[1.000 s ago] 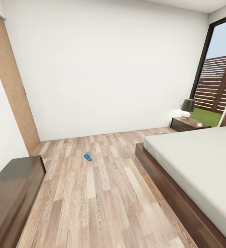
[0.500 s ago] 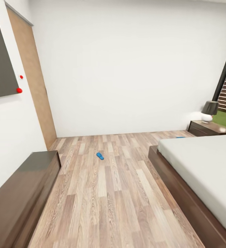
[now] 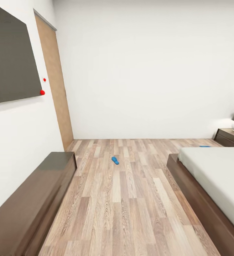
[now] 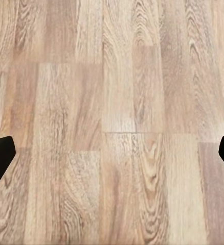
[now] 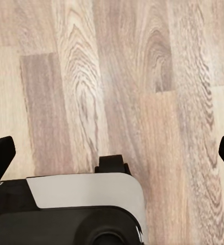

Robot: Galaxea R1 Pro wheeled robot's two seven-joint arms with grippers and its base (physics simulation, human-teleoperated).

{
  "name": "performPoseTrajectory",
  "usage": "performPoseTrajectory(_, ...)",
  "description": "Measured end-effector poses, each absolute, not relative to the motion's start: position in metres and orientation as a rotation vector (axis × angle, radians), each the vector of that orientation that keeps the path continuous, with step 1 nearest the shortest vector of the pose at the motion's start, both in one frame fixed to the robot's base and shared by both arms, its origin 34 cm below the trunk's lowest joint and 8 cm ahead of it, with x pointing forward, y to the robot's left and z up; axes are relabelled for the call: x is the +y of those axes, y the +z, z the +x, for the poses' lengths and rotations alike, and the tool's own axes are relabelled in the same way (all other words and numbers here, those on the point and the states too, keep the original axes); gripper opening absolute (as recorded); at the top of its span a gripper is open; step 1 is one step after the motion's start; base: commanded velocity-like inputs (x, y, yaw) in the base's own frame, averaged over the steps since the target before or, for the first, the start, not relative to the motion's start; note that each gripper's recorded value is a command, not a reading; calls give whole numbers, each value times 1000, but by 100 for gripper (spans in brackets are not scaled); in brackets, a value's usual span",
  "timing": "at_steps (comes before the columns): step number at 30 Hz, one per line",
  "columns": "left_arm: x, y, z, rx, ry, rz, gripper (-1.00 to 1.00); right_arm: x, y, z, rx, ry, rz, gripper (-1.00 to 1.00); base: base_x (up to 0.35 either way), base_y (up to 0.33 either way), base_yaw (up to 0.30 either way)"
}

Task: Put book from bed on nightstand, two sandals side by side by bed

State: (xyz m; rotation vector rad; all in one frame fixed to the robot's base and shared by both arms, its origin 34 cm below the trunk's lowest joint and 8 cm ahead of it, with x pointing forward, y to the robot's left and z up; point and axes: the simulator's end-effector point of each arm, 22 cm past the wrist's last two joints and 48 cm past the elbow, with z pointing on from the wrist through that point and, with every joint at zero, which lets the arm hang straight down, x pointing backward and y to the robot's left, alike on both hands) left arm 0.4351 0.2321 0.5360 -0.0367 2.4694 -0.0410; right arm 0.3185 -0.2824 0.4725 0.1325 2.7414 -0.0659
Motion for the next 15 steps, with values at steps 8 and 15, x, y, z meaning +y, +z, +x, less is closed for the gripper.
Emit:
performPoseTrajectory(8,231,536,435,2469,-44,-36,100,-284,478,330,2681,-69,129,100,0,0,19)
performPoseTrajectory(15,226,524,411,2518,-51,-27,100,-286,479,331,2671,-67,126,100,0,0,0)
